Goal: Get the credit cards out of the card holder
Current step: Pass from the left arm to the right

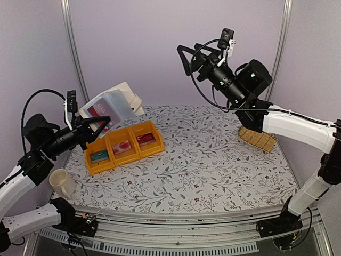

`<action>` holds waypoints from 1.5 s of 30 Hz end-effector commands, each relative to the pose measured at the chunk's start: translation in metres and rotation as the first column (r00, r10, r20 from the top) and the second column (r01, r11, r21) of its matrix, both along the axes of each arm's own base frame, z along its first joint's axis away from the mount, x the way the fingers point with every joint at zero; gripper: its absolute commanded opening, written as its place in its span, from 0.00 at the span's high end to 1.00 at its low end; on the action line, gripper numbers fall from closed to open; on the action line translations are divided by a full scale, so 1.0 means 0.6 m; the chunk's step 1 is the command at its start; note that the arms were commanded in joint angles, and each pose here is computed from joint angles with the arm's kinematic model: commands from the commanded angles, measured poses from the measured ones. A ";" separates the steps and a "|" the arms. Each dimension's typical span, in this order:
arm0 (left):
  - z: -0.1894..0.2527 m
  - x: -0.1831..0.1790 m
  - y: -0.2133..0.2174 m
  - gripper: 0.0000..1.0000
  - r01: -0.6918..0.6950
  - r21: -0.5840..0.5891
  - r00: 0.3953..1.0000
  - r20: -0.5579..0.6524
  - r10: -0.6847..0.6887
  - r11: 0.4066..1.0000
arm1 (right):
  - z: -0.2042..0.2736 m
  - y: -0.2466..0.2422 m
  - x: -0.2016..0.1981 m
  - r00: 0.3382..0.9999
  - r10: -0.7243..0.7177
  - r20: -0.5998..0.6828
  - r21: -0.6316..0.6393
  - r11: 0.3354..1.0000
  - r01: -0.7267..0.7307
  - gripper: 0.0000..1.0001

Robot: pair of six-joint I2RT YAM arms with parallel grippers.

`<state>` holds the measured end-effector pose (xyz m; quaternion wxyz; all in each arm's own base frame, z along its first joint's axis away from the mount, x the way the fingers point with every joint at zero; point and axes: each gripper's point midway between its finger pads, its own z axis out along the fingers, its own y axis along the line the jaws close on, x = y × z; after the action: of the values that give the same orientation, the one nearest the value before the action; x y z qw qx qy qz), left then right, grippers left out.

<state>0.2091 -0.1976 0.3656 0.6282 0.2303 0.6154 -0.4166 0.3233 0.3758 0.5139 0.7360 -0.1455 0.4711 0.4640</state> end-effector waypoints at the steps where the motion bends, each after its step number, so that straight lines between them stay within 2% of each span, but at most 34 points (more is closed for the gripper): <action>1: 0.035 -0.028 -0.021 1.00 0.140 -0.037 0.988 0.066 -0.138 0.989 | 0.013 -0.022 -0.086 0.959 0.181 0.216 -0.206 0.969 -0.137 0.01; 2: 0.032 -0.022 -0.025 1.00 0.141 -0.037 0.989 0.046 -0.139 0.989 | 0.004 -0.012 -0.116 0.934 0.268 0.237 -0.289 0.937 -0.196 0.01; 4: 0.027 -0.009 -0.032 1.00 0.145 -0.043 0.989 0.009 -0.144 0.989 | -0.017 0.005 -0.149 0.916 0.362 0.172 -0.382 0.882 -0.277 0.01; 10: 0.026 0.027 -0.057 1.00 0.137 -0.070 0.989 -0.054 -0.141 0.988 | -0.090 0.065 -0.190 0.964 0.262 0.046 -0.621 0.764 -0.178 0.01; 14: 0.026 0.036 -0.077 1.00 0.149 -0.067 0.986 -0.062 -0.153 0.987 | -0.104 0.080 -0.156 0.979 0.176 -0.100 -0.621 0.758 -0.200 0.01; 18: 0.017 0.039 -0.092 1.00 0.162 -0.046 0.983 -0.076 -0.165 0.986 | -0.133 0.109 -0.133 0.975 0.139 -0.175 -0.642 0.735 -0.220 0.01; 20: 0.012 0.039 -0.097 1.00 0.166 -0.038 0.983 -0.078 -0.169 0.985 | -0.142 0.126 -0.136 0.966 0.179 -0.186 -0.642 0.722 -0.257 0.01; 24: 0.009 0.039 -0.099 1.00 0.162 -0.027 0.984 -0.075 -0.164 0.986 | -0.144 0.165 -0.174 0.914 0.356 -0.193 -0.632 0.667 -0.394 0.01; 28: 0.008 0.033 -0.101 1.00 0.178 -0.024 0.981 -0.070 -0.180 0.984 | -0.164 0.186 -0.168 0.906 0.369 -0.209 -0.646 0.643 -0.411 0.01; 29: 0.007 0.031 -0.102 1.00 0.186 -0.022 0.980 -0.069 -0.187 0.982 | -0.172 0.189 -0.158 0.913 0.345 -0.220 -0.655 0.641 -0.400 0.06; 31: 0.004 0.025 -0.103 1.00 0.198 -0.017 0.978 -0.064 -0.199 0.980 | -0.188 0.195 -0.144 0.921 0.310 -0.236 -0.676 0.628 -0.385 0.21; 34: 0.001 0.019 -0.101 1.00 0.205 -0.012 0.977 -0.057 -0.206 0.979 | -0.194 0.200 -0.147 0.913 0.327 -0.242 -0.679 0.615 -0.400 0.50; 37: 0.001 0.015 -0.102 1.00 0.215 -0.013 0.975 -0.052 -0.216 0.976 | -0.197 0.200 -0.146 0.913 0.324 -0.249 -0.678 0.614 -0.403 0.88; 38: 0.003 0.013 -0.102 1.00 0.220 -0.015 0.974 -0.048 -0.220 0.975 | -0.199 0.199 -0.143 0.916 0.313 -0.250 -0.681 0.615 -0.397 0.96; 45: -0.002 0.011 -0.107 1.00 0.243 -0.017 0.968 -0.058 -0.243 0.970 | -0.175 0.169 -0.147 0.906 0.349 -0.242 -0.627 0.656 -0.420 0.99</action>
<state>0.2244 -0.2582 0.3535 0.5448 0.2705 0.6256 -0.4885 0.2389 0.4931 0.3924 0.4885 -0.4833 0.6132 0.3897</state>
